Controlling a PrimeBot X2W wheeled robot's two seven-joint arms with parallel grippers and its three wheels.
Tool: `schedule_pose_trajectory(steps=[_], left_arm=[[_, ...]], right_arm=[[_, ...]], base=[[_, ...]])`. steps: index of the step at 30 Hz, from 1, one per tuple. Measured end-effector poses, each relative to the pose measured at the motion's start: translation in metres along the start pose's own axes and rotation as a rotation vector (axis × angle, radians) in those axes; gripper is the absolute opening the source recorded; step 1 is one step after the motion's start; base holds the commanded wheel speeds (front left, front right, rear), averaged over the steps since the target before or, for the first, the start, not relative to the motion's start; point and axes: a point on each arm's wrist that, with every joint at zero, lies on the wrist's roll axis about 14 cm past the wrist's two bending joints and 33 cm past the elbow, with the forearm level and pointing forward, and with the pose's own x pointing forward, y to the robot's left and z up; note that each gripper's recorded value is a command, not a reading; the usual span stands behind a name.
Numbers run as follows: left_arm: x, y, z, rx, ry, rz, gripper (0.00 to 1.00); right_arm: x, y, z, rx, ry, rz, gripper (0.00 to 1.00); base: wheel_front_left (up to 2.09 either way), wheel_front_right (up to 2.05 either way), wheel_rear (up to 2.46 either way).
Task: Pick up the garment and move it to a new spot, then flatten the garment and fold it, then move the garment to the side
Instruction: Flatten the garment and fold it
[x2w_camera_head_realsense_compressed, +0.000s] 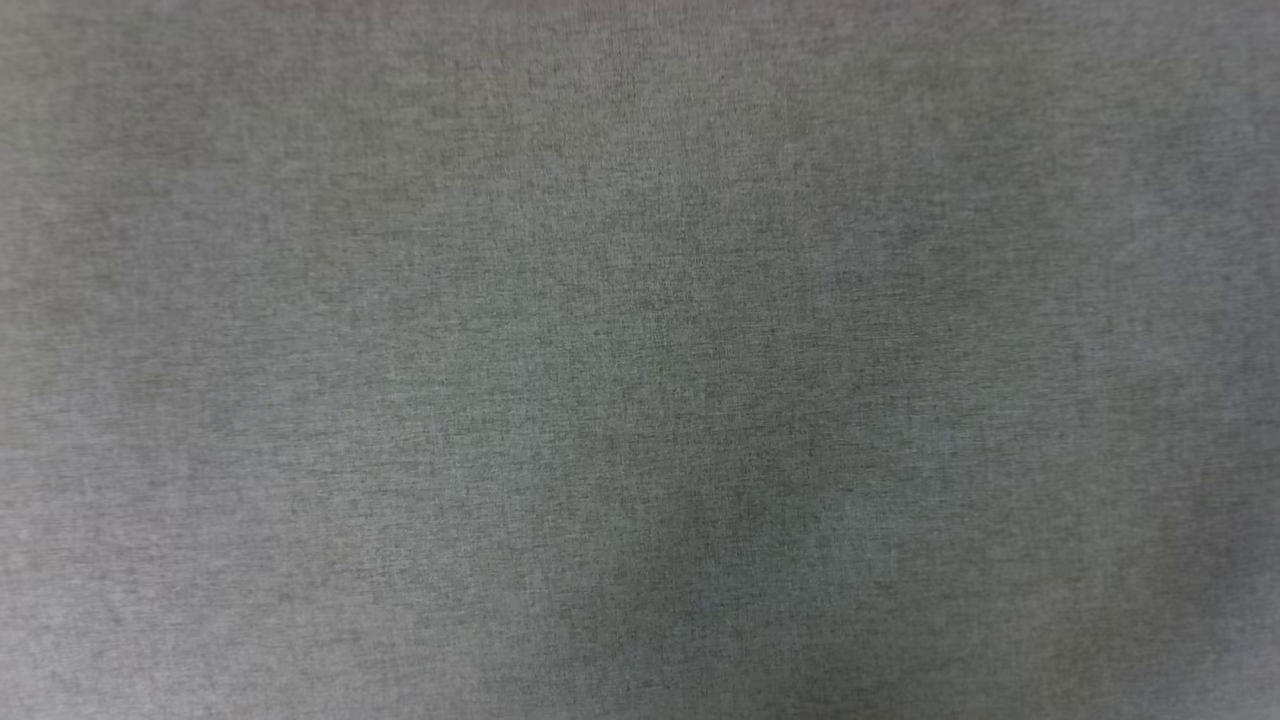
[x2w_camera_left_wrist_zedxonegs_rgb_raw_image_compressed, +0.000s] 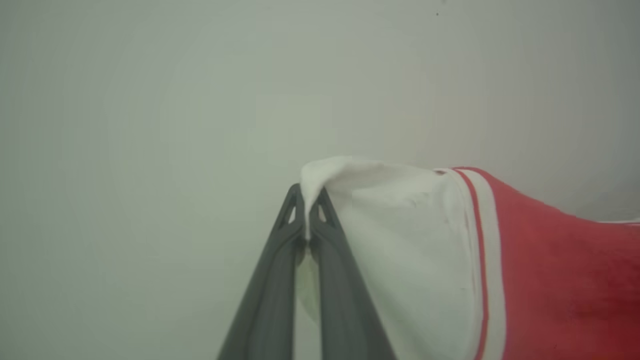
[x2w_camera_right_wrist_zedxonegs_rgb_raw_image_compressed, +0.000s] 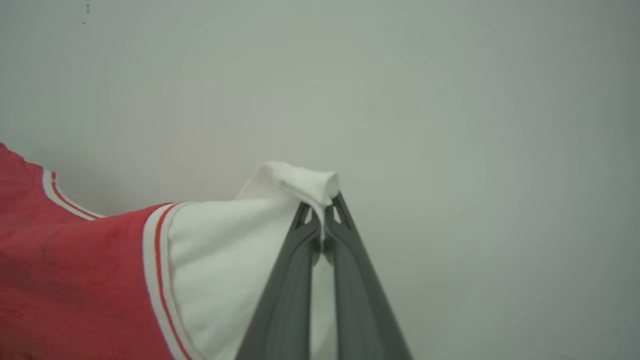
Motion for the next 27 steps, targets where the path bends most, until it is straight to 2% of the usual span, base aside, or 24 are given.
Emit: schedule_pose_trajectory(steps=[6, 13, 18, 27], left_arm=[[-0.014, -0.008, -0.068, -0.065, 0.115, -0.01, 0.0], [-0.054, -0.01, -0.116, -0.154, 0.229, 0.0, 0.0], [-0.1, -0.011, -0.142, -0.206, 0.305, 0.012, 0.0], [-0.202, -0.019, -0.154, -0.294, 0.391, 0.046, 0.0]], right_arm=[[-0.003, 0.031, -0.066, 0.058, 0.12, 0.054, 0.0], [-0.04, 0.061, -0.128, 0.13, 0.291, 0.116, 0.0], [-0.089, 0.068, -0.16, 0.181, 0.392, 0.131, 0.0], [-0.199, 0.08, -0.185, 0.293, 0.527, 0.142, 0.0]], base=[[0.0, 0.0, 0.0], [0.0, 0.0, 0.0], [0.0, 0.0, 0.0], [0.0, 0.0, 0.0]])
